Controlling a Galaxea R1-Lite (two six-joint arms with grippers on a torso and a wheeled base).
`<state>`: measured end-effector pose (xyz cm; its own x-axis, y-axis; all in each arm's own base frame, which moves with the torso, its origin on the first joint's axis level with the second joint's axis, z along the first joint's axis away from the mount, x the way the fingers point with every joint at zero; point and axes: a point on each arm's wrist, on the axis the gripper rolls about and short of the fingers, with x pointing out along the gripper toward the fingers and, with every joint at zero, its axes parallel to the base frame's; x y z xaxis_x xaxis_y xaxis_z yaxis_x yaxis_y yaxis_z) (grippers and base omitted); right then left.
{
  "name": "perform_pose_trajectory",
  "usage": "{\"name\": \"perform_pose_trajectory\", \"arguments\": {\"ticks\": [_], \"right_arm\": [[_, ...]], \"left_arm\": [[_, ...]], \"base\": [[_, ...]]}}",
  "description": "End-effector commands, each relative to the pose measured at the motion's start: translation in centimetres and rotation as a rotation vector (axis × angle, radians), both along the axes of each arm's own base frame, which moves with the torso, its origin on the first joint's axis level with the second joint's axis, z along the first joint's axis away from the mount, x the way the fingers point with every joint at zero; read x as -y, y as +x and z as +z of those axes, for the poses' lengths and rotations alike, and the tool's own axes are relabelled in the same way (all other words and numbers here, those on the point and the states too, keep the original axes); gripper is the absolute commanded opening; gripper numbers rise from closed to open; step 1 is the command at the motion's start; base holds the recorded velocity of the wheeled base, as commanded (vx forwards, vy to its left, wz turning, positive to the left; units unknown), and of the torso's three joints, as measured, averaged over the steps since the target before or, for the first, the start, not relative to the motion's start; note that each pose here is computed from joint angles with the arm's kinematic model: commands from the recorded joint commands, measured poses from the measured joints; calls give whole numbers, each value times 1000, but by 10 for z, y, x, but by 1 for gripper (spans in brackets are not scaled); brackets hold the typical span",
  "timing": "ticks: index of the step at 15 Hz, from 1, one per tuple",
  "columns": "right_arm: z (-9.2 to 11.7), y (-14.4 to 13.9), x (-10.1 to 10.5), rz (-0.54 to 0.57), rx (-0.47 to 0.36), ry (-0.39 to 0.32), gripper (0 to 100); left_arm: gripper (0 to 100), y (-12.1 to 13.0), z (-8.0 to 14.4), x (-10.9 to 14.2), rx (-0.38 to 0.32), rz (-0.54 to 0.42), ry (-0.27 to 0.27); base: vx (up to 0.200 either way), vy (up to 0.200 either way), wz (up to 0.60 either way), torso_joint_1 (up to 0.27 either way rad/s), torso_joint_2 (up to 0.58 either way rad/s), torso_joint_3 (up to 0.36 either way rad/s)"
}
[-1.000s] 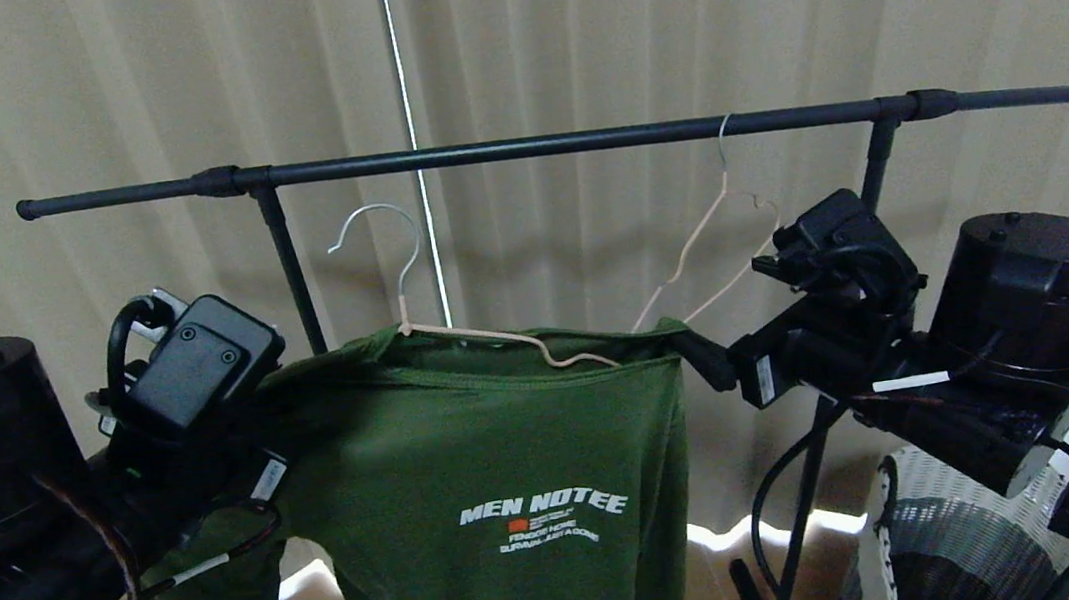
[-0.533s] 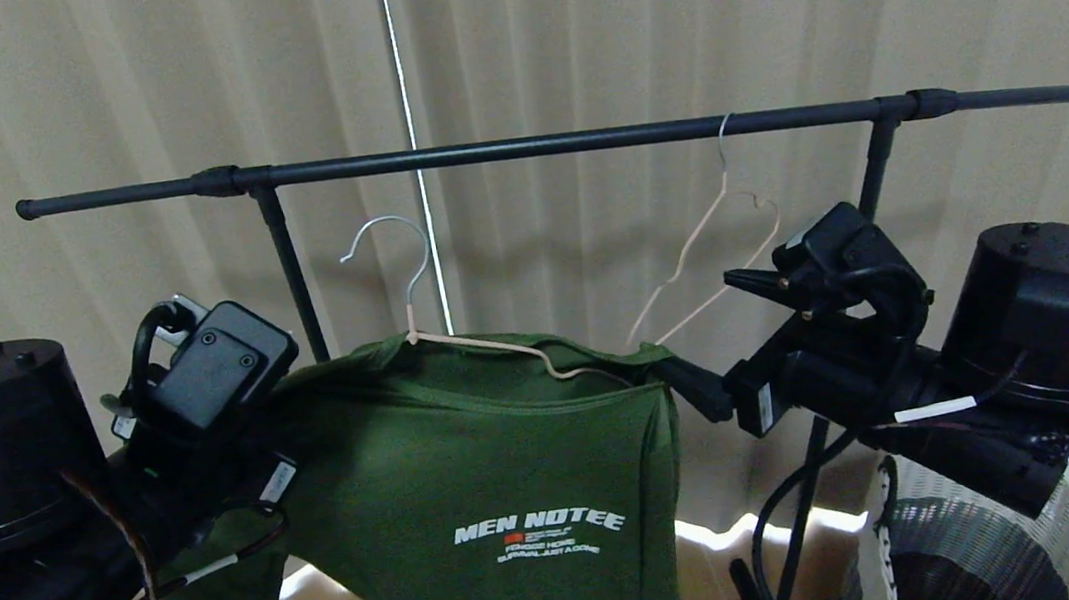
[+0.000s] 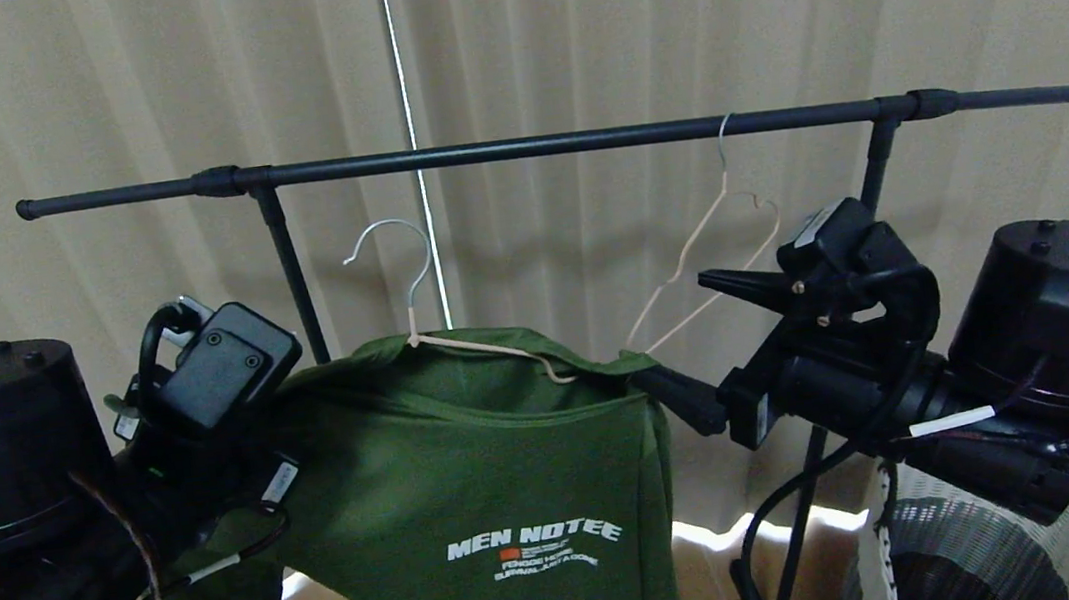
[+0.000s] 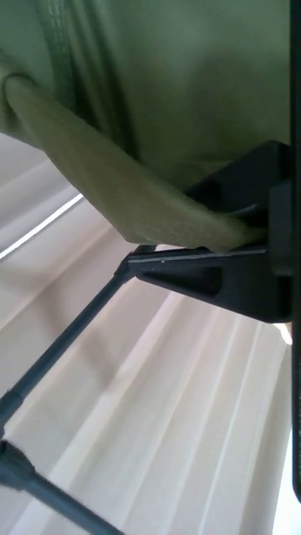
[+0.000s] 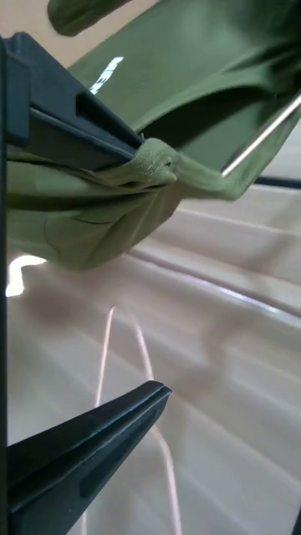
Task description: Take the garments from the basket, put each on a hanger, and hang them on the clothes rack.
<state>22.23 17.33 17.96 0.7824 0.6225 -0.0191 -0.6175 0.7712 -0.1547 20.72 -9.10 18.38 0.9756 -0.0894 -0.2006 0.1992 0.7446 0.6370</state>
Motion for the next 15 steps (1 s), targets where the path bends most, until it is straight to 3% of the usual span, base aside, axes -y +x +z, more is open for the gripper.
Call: {"name": "perform_pose_trajectory", "arguments": {"ticks": [1, 4, 7, 11, 15], "right_arm": [[0, -3, -5, 21, -2, 33, 100], [1, -9, -13, 67, -28, 79, 100], [-11, -17, -17, 105, -65, 51, 100], [-26, -19, -20, 188, -114, 14, 100], [-22, 10, -37, 160, -72, 25, 100]], "left_arm": [[0, 3, 5, 0, 16, 15, -7], [0, 4, 8, 0, 30, 32, -13], [0, 10, 9, 3, 31, 36, -17], [0, 21, 8, 8, 91, 64, -43], [0, 20, 4, 12, 91, 45, -66]], "base": [[0, 0, 0, 0, 0, 0], [0, 0, 0, 0, 0, 0], [0, 0, 0, 0, 0, 0], [0, 0, 0, 0, 0, 0], [0, 0, 0, 0, 0, 0]]}}
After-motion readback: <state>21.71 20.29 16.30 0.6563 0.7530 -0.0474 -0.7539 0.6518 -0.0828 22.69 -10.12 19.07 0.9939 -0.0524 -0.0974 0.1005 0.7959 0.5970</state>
